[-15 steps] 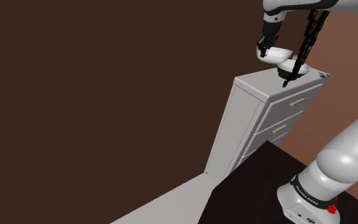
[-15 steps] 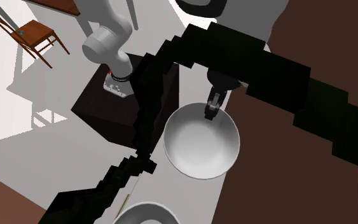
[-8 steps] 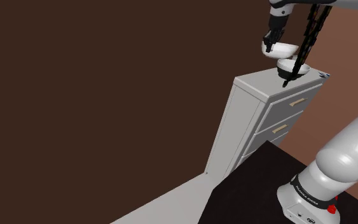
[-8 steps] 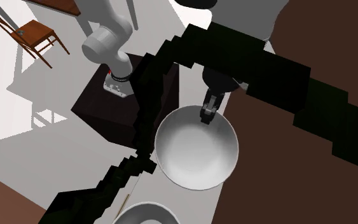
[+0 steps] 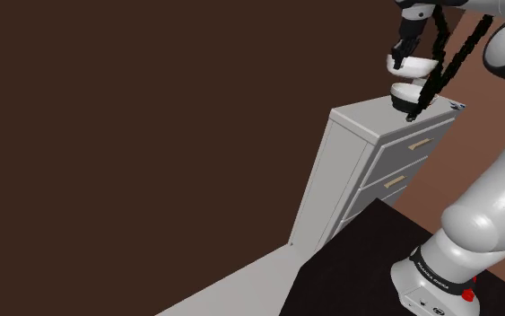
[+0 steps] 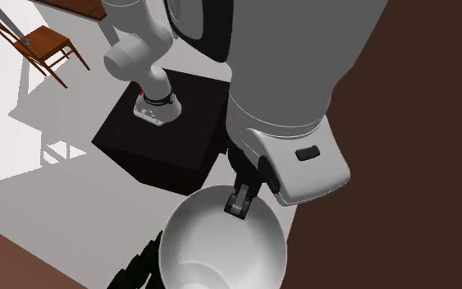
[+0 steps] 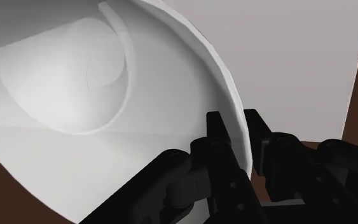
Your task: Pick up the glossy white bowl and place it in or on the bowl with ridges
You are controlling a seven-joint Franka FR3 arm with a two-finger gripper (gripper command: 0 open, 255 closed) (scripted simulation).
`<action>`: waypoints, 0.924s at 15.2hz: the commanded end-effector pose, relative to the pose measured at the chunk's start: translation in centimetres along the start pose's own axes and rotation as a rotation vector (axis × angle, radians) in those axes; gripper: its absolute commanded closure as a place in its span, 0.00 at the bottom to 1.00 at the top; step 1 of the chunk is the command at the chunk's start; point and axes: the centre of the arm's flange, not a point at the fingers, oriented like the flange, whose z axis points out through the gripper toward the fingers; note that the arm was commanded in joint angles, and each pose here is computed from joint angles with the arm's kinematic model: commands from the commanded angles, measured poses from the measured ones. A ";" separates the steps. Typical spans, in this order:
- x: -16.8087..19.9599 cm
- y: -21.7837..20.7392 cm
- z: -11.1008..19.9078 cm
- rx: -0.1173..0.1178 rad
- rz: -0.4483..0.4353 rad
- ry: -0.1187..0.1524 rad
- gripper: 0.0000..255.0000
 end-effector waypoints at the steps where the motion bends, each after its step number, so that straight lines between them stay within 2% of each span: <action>1: -0.2 2.4 0.6 -0.001 -0.002 0.001 1.00; 9: -1.1 13.2 2.4 -0.001 -0.002 0.001 1.00; 14: -1.1 12.6 5.0 -0.001 -0.002 0.001 1.00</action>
